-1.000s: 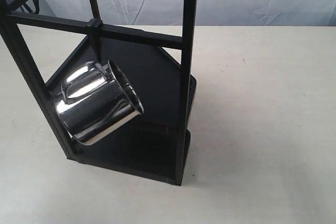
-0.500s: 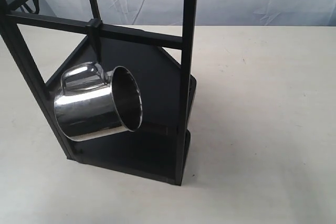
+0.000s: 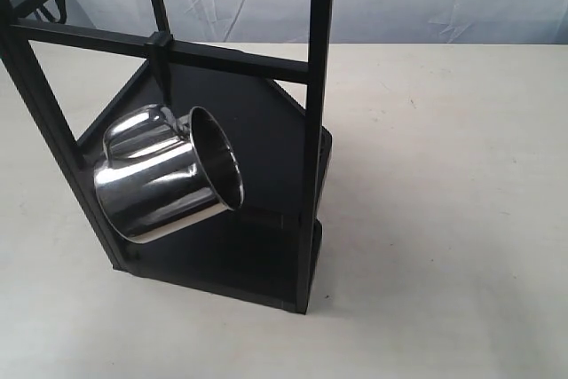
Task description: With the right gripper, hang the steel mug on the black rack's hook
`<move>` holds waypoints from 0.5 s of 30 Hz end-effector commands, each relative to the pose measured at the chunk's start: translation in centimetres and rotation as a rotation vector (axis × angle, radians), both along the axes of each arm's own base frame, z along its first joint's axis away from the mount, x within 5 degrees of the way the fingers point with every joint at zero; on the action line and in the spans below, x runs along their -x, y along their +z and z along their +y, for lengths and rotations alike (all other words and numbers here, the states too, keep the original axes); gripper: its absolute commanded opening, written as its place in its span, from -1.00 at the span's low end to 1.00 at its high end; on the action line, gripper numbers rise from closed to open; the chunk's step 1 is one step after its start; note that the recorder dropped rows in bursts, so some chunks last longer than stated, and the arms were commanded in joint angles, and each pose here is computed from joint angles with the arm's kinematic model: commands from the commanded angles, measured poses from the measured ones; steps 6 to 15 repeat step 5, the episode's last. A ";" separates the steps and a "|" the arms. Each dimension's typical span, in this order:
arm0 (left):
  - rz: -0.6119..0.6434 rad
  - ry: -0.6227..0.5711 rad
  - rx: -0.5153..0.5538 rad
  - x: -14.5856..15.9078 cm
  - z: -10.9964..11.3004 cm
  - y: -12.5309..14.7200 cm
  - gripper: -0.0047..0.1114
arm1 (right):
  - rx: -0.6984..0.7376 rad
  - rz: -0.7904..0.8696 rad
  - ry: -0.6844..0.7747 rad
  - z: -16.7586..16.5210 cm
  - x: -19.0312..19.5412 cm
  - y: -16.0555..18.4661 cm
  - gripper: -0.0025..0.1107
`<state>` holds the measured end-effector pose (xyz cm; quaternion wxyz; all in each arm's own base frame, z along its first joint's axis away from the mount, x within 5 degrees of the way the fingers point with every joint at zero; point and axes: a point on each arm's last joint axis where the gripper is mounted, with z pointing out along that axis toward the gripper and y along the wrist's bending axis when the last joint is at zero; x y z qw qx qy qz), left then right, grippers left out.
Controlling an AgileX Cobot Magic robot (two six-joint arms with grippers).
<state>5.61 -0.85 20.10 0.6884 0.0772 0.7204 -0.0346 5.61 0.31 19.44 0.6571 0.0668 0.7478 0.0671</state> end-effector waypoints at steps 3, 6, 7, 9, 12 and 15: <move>-0.009 -0.005 0.003 0.0 0.0 0.1 -0.89 | 0.010 -0.007 -0.008 -0.1 0.0 0.0 -0.96; -0.009 -0.005 0.003 0.0 0.0 0.1 -0.89 | 0.010 -0.007 -0.008 -0.1 0.0 0.0 -0.96; -0.009 -0.005 0.003 0.0 0.0 0.1 -0.89 | 0.010 -0.007 -0.008 -0.1 0.0 0.0 -0.96; -0.009 -0.005 0.003 0.0 0.0 0.1 -0.89 | 0.010 -0.007 -0.008 -0.1 0.0 0.0 -0.96; -0.009 -0.005 0.003 0.0 0.0 0.1 -0.89 | 0.010 -0.007 -0.008 -0.1 0.0 0.0 -0.96; -0.009 -0.005 0.003 0.0 0.0 0.1 -0.89 | 0.010 -0.007 -0.008 -0.1 0.0 0.0 -0.96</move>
